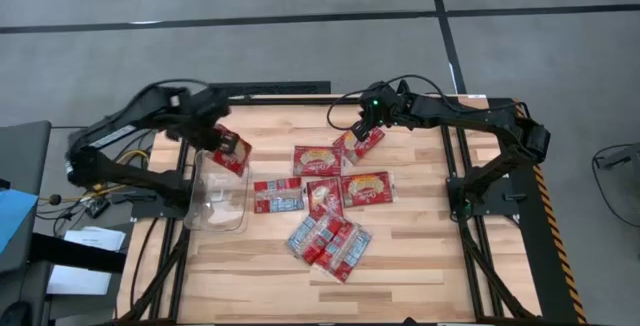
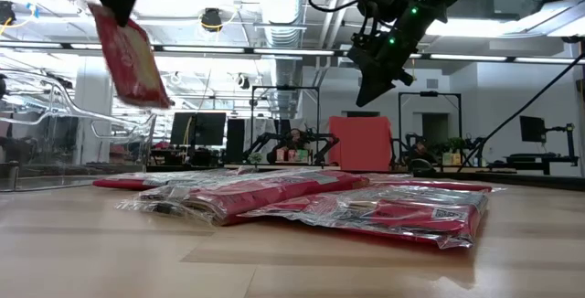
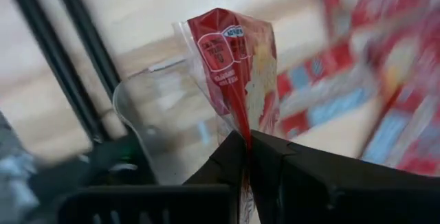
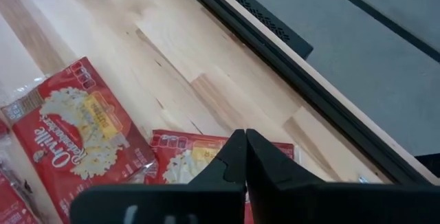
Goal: Sort popcorn bags into baskets
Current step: Put the red popcorn bag into the transparent bin
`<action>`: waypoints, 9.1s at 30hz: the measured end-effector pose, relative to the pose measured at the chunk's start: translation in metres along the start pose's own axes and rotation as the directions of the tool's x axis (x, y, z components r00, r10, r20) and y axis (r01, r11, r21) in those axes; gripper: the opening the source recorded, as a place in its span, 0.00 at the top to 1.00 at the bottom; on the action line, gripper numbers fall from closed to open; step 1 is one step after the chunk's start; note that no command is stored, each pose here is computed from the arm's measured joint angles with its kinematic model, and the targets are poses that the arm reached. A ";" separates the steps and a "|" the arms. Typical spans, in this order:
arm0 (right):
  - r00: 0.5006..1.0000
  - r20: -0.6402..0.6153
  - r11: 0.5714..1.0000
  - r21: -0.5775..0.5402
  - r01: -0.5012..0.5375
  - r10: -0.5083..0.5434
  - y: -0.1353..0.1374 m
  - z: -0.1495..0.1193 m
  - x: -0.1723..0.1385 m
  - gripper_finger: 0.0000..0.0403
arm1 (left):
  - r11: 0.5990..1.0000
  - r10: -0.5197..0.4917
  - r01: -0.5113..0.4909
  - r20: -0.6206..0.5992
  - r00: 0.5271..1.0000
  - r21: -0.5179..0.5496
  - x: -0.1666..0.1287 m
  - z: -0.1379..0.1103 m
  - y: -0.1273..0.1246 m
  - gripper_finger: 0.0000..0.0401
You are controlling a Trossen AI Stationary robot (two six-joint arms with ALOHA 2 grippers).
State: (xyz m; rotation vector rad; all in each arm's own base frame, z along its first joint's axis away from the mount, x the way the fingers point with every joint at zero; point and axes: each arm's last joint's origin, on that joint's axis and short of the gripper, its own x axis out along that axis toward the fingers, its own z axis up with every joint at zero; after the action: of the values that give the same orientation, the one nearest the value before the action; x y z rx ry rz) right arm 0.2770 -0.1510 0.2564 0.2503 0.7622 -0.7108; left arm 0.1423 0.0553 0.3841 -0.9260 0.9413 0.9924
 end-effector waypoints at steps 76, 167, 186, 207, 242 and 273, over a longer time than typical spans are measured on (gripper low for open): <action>0.999 -0.032 1.000 0.018 -0.001 0.002 0.002 -0.004 -0.001 0.91 | 0.583 -0.146 0.226 -0.172 0.974 0.780 -0.021 -0.041 -0.021 1.00; 1.000 -0.030 1.000 -0.011 0.008 -0.008 -0.001 -0.003 0.000 0.87 | 0.121 0.209 0.349 -0.368 0.906 0.929 0.114 -0.064 -0.026 0.79; 0.836 0.137 0.820 -0.333 -0.466 0.531 0.079 0.014 -0.002 0.90 | 0.420 -0.375 0.339 -0.179 0.910 0.842 -0.001 0.005 -0.062 0.44; 0.778 -0.150 0.582 -0.581 -0.569 0.611 0.232 -0.043 0.130 0.96 | 0.717 -0.410 0.180 0.198 0.890 0.674 -0.042 0.032 -0.058 0.45; 0.968 -0.089 0.948 -0.197 -0.249 0.236 0.029 0.036 0.020 0.91 | 0.941 -0.258 0.210 0.161 0.953 0.264 0.215 0.122 -0.052 0.45; 0.953 -0.104 0.938 -0.173 -0.299 0.285 0.055 0.001 0.055 0.95 | 0.920 -0.209 0.158 0.109 0.972 0.358 0.289 0.140 -0.059 0.45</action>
State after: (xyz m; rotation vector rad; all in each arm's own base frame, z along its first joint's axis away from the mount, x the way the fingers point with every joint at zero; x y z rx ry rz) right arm 0.3422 -0.1378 0.2166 0.2153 0.8388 -0.3461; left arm 0.3017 0.2427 0.1693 -0.6212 0.8546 0.6934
